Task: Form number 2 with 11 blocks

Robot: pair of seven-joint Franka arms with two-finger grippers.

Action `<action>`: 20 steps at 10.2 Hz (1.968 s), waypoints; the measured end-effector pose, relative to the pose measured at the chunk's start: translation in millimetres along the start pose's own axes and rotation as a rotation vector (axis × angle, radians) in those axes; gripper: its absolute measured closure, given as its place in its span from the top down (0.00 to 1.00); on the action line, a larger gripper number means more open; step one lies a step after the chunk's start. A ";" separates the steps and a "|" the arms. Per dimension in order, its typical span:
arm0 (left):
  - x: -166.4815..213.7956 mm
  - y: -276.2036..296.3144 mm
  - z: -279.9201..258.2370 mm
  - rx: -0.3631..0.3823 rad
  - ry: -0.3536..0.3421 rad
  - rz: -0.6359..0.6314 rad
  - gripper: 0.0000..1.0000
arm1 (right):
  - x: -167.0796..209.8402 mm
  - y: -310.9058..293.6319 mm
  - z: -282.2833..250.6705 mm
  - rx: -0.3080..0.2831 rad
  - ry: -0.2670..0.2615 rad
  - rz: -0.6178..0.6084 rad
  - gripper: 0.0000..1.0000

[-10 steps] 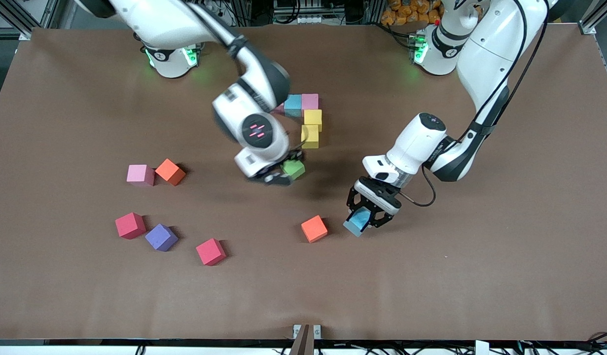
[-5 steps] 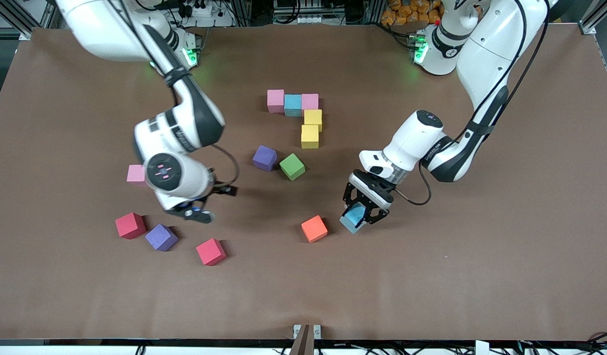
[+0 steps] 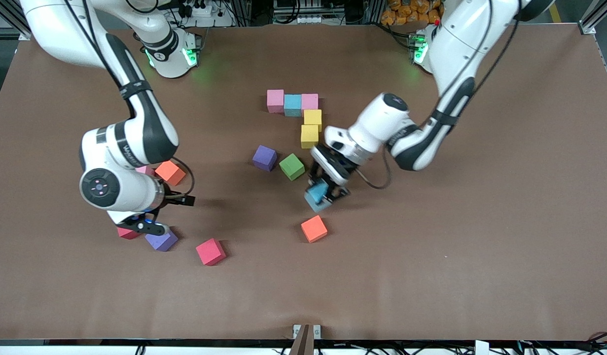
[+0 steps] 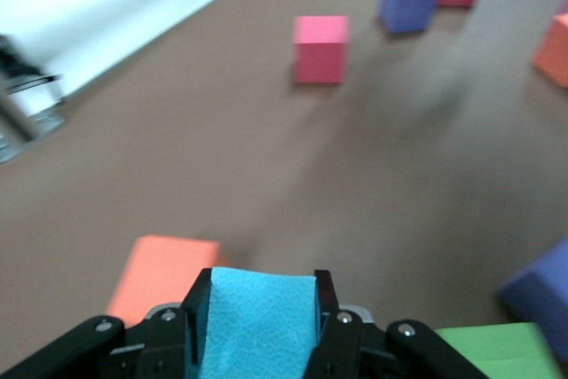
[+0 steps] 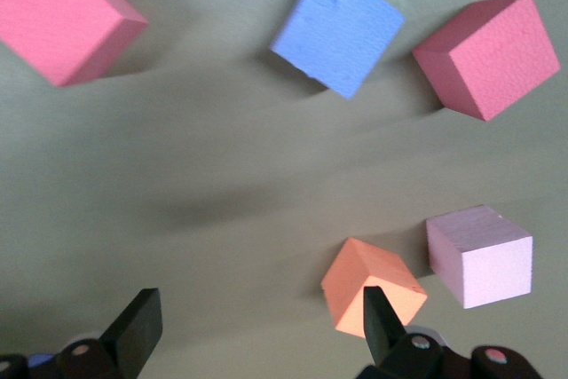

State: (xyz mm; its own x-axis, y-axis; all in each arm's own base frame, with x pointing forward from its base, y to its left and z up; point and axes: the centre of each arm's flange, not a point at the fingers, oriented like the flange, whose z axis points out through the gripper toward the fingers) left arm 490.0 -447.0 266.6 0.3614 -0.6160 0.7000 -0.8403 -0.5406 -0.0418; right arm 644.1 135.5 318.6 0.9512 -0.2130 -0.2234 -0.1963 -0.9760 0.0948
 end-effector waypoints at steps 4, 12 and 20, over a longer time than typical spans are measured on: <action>44.5 77.2 14.5 -0.038 -0.048 0.062 0.48 | -20.7 61.3 49.7 -0.035 -0.001 0.082 1.00; 19.5 210.6 29.6 -0.222 -0.164 0.133 0.48 | -43.8 102.8 69.3 0.011 -0.008 0.503 1.00; -18.2 225.5 8.7 -0.244 -0.312 0.165 0.48 | -45.3 93.0 67.3 0.092 -0.042 0.540 1.00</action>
State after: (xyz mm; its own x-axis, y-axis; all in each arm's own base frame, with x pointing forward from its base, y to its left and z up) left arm 297.5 -562.7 238.2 0.2872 -0.8471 0.4472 -0.9546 -0.2914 0.0611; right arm 566.7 51.2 272.2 0.6993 -0.6847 -0.2052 -0.6759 -0.7268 0.1221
